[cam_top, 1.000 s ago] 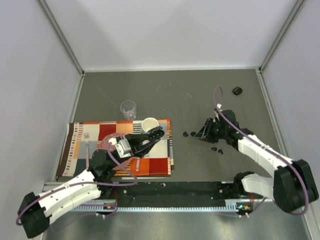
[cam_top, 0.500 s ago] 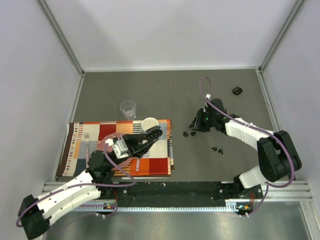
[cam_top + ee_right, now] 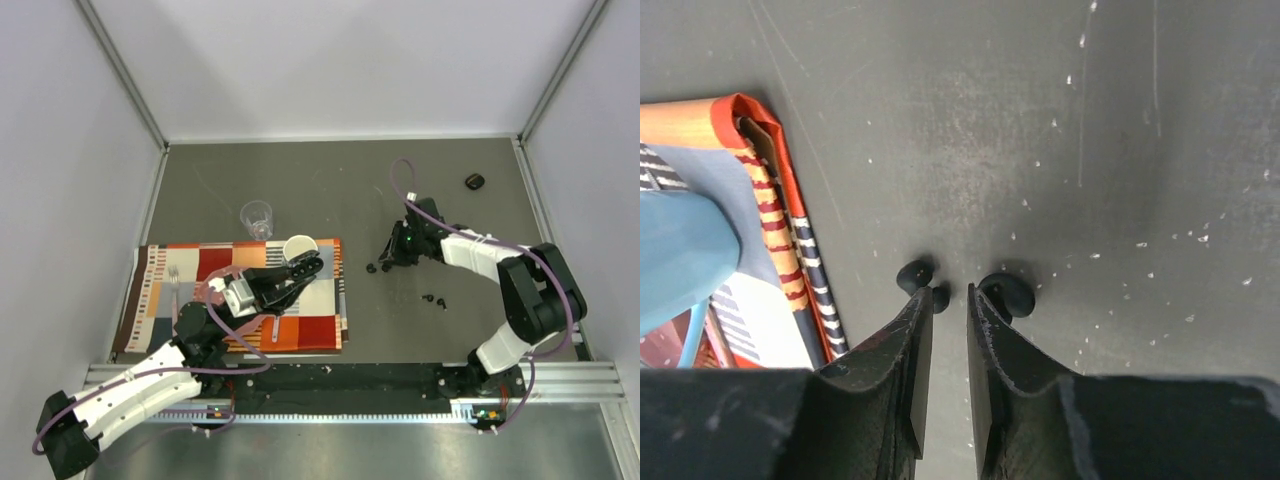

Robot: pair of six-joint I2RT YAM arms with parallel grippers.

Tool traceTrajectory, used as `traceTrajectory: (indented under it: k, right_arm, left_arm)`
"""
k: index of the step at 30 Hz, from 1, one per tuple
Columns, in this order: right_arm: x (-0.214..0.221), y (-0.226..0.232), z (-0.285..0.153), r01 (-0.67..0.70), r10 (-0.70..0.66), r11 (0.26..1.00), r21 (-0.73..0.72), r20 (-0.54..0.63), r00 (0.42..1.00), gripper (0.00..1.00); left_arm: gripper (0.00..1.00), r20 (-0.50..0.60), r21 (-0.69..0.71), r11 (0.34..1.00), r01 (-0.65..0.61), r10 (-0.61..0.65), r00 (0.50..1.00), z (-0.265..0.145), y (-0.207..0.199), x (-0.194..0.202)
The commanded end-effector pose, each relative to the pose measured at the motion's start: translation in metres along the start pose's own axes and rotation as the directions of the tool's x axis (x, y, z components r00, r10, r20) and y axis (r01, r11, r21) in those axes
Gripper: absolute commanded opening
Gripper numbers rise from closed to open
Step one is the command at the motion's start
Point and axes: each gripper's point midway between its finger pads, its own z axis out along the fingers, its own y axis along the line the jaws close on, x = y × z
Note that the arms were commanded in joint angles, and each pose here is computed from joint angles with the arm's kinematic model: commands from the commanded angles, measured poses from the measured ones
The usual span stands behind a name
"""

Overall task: Insert the wireless bluetooth earbuds into the charging case
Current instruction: Adjust the earbud at the center of the board.

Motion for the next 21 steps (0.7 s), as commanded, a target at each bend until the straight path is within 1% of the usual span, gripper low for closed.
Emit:
traceTrajectory:
  k: [1, 8, 21]
  right_arm:
    - [-0.009, 0.002, 0.004, 0.026, -0.026, 0.999, 0.020, 0.025, 0.999, 0.18]
    - [0.002, -0.012, 0.004, 0.017, -0.019, 0.999, 0.047, 0.025, 1.000, 0.17]
    - [0.029, -0.028, -0.018, -0.011, 0.009, 0.999, 0.040, 0.058, 0.998, 0.17]
  left_arm:
    - [0.00, 0.029, -0.011, 1.000, -0.010, 0.010, 1.000, 0.001, 0.003, -0.009]
    - [0.00, 0.029, -0.005, 1.000, -0.014, 0.015, 0.999, 0.002, 0.002, -0.010]
    - [0.00, 0.021, -0.002, 1.000, -0.017, 0.017, 1.000, 0.003, 0.002, -0.008]
